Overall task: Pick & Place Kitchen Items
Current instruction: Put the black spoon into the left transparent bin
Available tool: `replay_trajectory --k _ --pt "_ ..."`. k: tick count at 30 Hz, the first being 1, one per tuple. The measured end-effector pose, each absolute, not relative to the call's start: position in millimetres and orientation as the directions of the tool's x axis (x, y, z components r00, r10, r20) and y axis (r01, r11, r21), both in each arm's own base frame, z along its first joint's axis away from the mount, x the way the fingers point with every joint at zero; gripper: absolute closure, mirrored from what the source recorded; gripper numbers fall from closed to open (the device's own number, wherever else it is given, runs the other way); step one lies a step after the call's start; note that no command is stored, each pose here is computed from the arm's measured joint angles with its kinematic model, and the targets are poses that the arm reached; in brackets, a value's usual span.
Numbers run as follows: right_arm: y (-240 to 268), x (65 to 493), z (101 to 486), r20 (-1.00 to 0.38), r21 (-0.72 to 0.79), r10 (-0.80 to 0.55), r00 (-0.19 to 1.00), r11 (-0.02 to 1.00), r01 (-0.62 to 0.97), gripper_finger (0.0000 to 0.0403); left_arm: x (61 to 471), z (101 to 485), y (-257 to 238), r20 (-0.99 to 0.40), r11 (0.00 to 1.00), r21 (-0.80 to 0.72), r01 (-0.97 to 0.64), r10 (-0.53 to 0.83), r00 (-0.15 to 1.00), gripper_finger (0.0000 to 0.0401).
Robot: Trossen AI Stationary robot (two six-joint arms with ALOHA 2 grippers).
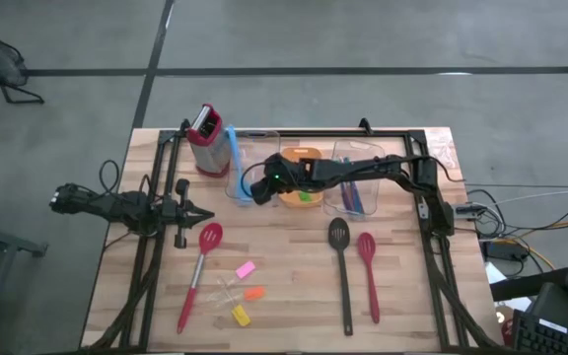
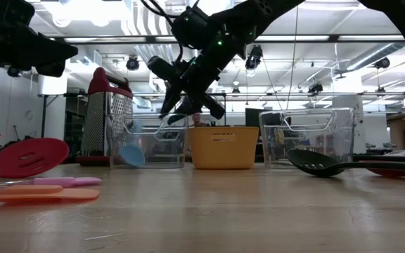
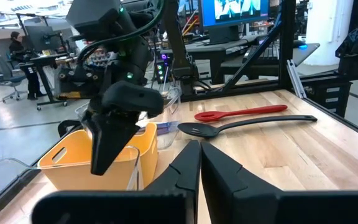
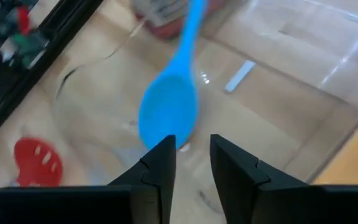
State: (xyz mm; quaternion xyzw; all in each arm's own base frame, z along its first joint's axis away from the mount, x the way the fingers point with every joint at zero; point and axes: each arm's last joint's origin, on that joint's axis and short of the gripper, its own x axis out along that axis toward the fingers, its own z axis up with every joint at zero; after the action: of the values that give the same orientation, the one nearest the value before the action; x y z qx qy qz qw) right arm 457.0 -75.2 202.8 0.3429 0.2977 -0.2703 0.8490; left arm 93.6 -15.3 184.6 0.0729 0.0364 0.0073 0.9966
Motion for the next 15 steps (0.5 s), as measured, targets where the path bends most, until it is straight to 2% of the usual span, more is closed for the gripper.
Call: replay_trajectory --k 9,15 --pt "-13.3 457.5 225.1 -0.655 0.322 -0.16 0.739 0.825 0.464 0.0294 93.6 184.6 -15.4 -0.072 0.989 0.146 -0.009 0.02 0.997 0.0381" --pt "49.6 453.7 222.9 -0.631 0.197 -0.229 0.741 0.877 0.439 0.0303 93.6 184.7 -15.4 -0.071 0.989 0.145 -0.009 0.02 0.997 0.0382"
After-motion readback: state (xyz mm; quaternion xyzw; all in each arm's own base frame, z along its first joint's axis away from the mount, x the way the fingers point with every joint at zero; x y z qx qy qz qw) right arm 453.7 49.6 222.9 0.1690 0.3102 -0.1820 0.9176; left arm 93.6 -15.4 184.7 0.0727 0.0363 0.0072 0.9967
